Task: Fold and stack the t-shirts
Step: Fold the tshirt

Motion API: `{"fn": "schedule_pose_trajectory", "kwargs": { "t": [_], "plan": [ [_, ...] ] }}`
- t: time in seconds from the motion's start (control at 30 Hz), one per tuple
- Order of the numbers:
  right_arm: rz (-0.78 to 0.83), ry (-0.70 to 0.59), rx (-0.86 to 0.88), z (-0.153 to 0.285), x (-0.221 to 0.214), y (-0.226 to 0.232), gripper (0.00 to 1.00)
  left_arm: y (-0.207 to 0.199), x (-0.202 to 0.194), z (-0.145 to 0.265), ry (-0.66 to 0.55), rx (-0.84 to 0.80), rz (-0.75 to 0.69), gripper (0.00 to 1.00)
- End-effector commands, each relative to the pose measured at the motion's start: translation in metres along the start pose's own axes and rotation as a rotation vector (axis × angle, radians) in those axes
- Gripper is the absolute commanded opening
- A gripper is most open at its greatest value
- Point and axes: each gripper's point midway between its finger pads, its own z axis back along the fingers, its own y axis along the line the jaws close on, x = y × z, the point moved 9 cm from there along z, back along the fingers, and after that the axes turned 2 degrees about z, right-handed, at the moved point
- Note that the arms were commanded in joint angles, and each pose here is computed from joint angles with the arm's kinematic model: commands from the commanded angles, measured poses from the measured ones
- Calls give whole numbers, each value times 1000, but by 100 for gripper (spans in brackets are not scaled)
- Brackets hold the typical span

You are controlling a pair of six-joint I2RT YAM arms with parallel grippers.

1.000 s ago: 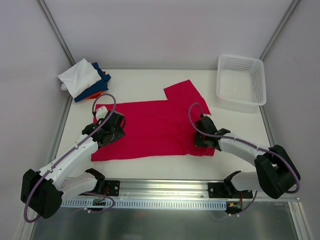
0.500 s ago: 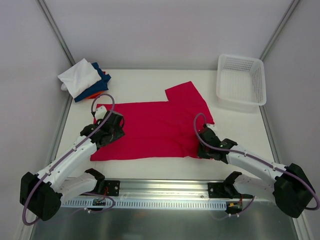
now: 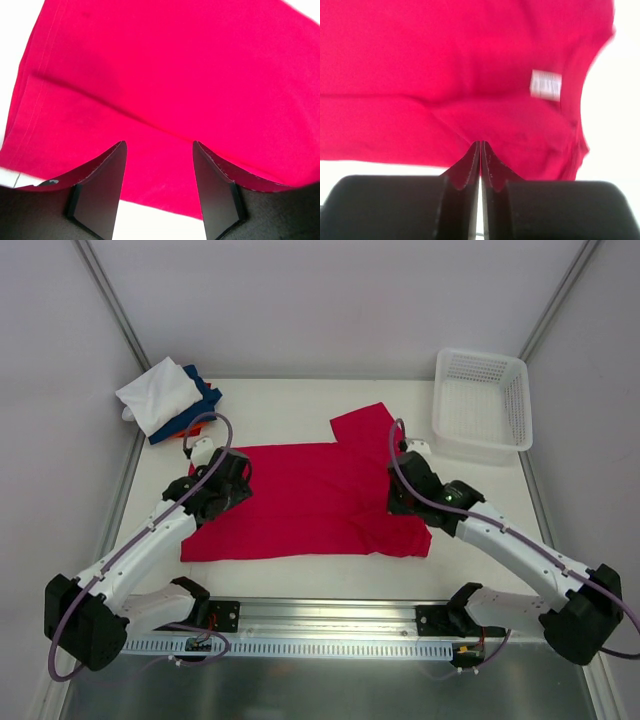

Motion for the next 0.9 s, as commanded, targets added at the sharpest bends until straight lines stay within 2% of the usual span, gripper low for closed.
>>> {"fn": "schedule_pose_trajectory", "kwargs": {
  "t": [0.0, 0.13, 0.33, 0.5, 0.7, 0.87],
  "plan": [
    [91, -68, -15, 4, 49, 8, 6, -18, 20, -4, -74, -20, -31, 56],
    [85, -89, 5, -4, 99, 13, 11, -28, 44, -24, -130, -47, -12, 57],
    [61, -66, 66, -40, 166, 11, 21, -28, 72, -59, -145, -89, 15, 57],
    [41, -42, 79, -74, 216, 1, 22, -31, 96, -90, -178, -67, 32, 55],
    [-12, -49, 128, -97, 254, -16, 22, -25, 115, -132, -151, -11, 57, 50],
    [-60, -59, 156, -120, 276, -39, 23, -16, 127, -151, -146, 32, 63, 48]
  ]
}}
